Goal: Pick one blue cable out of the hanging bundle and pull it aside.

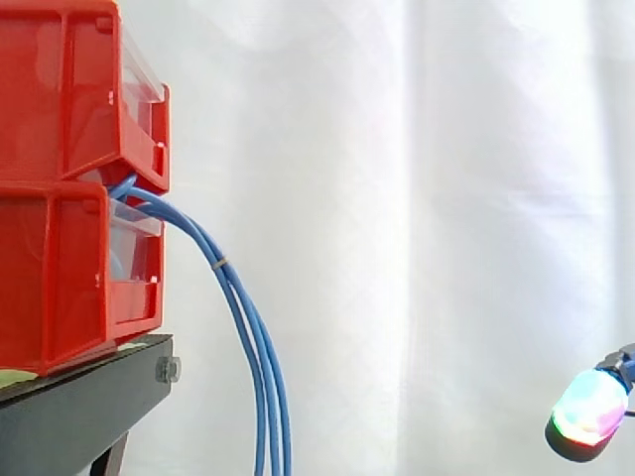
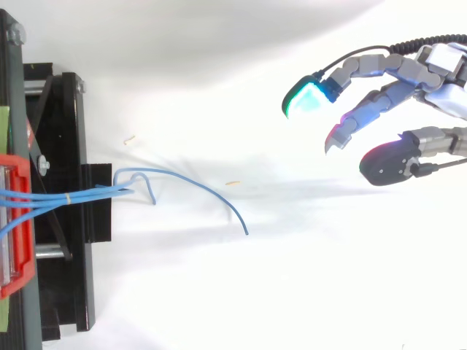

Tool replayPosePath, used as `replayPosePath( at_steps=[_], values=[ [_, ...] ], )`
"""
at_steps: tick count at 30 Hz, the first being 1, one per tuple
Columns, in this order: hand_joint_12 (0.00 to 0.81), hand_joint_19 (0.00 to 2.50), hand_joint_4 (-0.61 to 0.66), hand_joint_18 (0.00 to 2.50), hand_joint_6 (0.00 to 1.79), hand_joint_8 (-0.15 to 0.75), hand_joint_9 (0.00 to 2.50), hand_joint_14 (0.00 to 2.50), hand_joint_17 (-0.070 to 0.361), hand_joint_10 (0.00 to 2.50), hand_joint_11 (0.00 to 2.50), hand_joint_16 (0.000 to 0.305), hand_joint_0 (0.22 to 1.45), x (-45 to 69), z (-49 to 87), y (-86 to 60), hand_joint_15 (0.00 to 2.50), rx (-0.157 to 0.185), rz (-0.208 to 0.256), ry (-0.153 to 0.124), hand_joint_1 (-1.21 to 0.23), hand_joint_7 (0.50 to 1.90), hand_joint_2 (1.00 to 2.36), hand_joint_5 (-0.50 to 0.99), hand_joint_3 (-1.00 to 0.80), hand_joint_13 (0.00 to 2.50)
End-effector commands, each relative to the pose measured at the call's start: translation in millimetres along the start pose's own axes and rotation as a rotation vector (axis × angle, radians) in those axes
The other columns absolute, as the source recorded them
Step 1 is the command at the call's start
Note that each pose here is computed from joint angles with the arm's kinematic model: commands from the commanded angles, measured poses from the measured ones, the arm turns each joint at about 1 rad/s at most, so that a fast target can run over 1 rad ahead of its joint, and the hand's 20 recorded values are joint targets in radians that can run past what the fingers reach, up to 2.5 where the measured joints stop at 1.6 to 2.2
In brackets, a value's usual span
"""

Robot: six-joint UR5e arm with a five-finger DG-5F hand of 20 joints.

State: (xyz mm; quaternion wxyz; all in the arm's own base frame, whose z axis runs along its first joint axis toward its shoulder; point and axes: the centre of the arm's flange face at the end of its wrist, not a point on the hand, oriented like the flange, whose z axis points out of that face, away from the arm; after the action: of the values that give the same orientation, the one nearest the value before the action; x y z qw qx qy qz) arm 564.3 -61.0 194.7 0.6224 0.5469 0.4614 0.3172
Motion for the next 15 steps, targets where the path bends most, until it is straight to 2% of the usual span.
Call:
replayPosePath(
  at_steps=[1,15],
  values=[
    [0.357,0.56,0.33,0.81,0.50,0.303,1.03,0.02,0.125,0.01,0.42,0.055,0.59,-0.2,0.3,0.2,0.49,0.000,0.000,-0.001,-0.59,0.78,1.01,-0.13,-0.42,0.94],
    [0.357,0.56,0.33,0.81,0.50,0.304,1.04,0.02,0.125,0.01,0.41,0.055,0.59,-0.4,0.3,0.2,0.48,0.000,0.000,-0.002,-0.59,0.78,1.01,-0.13,-0.42,0.94]
  ],
)
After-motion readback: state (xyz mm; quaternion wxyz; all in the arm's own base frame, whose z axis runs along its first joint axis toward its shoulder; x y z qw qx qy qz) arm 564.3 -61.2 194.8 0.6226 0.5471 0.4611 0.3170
